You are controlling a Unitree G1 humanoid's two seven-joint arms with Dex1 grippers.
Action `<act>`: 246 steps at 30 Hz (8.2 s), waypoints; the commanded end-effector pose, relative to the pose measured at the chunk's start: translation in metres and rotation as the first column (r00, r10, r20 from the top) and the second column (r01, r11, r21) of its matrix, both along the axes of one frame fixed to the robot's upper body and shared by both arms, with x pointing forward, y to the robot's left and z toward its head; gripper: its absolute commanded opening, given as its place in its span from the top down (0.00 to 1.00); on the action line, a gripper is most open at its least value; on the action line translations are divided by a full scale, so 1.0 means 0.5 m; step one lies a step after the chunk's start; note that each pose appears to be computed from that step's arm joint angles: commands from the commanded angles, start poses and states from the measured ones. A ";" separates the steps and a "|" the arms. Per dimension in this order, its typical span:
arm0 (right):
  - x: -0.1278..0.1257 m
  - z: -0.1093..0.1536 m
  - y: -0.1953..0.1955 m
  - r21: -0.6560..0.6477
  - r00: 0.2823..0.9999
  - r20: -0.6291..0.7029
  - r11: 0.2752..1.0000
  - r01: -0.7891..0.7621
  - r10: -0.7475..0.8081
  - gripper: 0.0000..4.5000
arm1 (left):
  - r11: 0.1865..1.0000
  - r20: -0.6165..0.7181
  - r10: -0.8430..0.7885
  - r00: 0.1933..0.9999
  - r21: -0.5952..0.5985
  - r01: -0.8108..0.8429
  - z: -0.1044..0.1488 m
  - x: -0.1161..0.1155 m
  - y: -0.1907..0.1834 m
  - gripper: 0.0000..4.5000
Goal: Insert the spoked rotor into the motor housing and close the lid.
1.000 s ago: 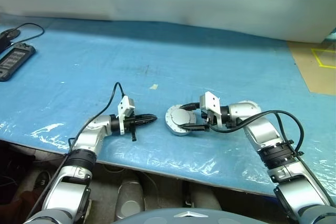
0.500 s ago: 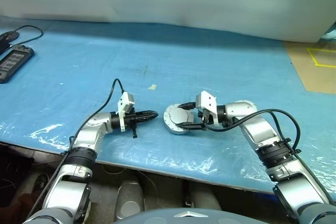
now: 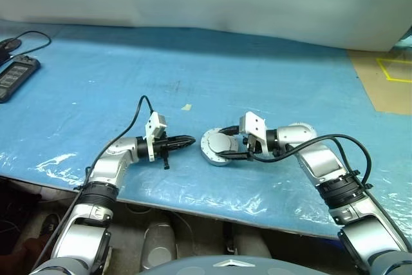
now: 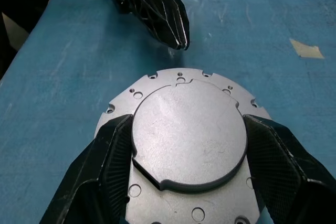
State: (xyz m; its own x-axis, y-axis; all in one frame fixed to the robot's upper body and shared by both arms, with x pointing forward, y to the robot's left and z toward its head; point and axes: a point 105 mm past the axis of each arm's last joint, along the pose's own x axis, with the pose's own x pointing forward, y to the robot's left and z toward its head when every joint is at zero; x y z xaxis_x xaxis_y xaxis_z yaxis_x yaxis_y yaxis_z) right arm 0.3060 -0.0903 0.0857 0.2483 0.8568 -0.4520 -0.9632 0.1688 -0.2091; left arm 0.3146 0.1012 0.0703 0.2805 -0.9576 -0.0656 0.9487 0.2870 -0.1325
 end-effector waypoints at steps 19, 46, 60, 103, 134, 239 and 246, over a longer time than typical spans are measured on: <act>0.006 -0.087 -0.063 -0.155 0.982 -0.081 0.976 0.156 -0.170 0.35 | 0.991 0.073 -0.027 0.997 -0.130 0.036 0.059 0.013 -0.025 0.99; -0.008 -0.064 -0.060 -0.084 0.983 -0.104 0.986 0.141 -0.150 0.04 | 0.978 0.042 -0.149 0.988 0.153 0.141 -0.022 -0.002 -0.075 1.00; -0.048 0.065 -0.062 0.290 0.968 -0.174 0.930 0.225 -0.180 0.01 | 0.982 0.028 -0.126 0.992 0.145 0.121 -0.034 0.001 -0.062 1.00; -0.070 -0.002 -0.087 0.184 0.424 -0.878 0.663 0.726 -0.221 0.01 | 0.986 0.076 -0.128 0.989 0.116 0.119 -0.030 0.017 -0.073 1.00; -0.015 0.027 -0.093 0.276 0.409 -0.902 0.538 0.796 -0.141 0.73 | 0.956 -0.087 0.145 0.986 -0.242 -0.162 0.066 0.087 -0.018 1.00; 0.102 0.130 -0.068 0.649 0.697 -0.680 0.253 0.717 -0.228 0.07 | 0.151 -0.753 0.584 0.301 -0.264 -0.953 0.068 0.289 0.173 0.42; 0.107 0.121 -0.067 0.636 0.689 -0.684 0.269 0.724 -0.238 0.06 | 0.052 -0.697 0.689 0.198 -0.225 -0.973 0.049 0.273 0.241 0.02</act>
State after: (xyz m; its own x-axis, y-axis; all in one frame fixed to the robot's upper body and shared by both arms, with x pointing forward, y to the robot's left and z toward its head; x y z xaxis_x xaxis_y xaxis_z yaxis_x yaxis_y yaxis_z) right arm 0.3588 -0.1225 0.1340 0.7849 0.5947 0.1738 -0.5132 0.4669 0.7201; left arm 0.4556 0.1946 0.0951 0.9997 0.0111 -0.0221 -0.0246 0.5328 -0.8459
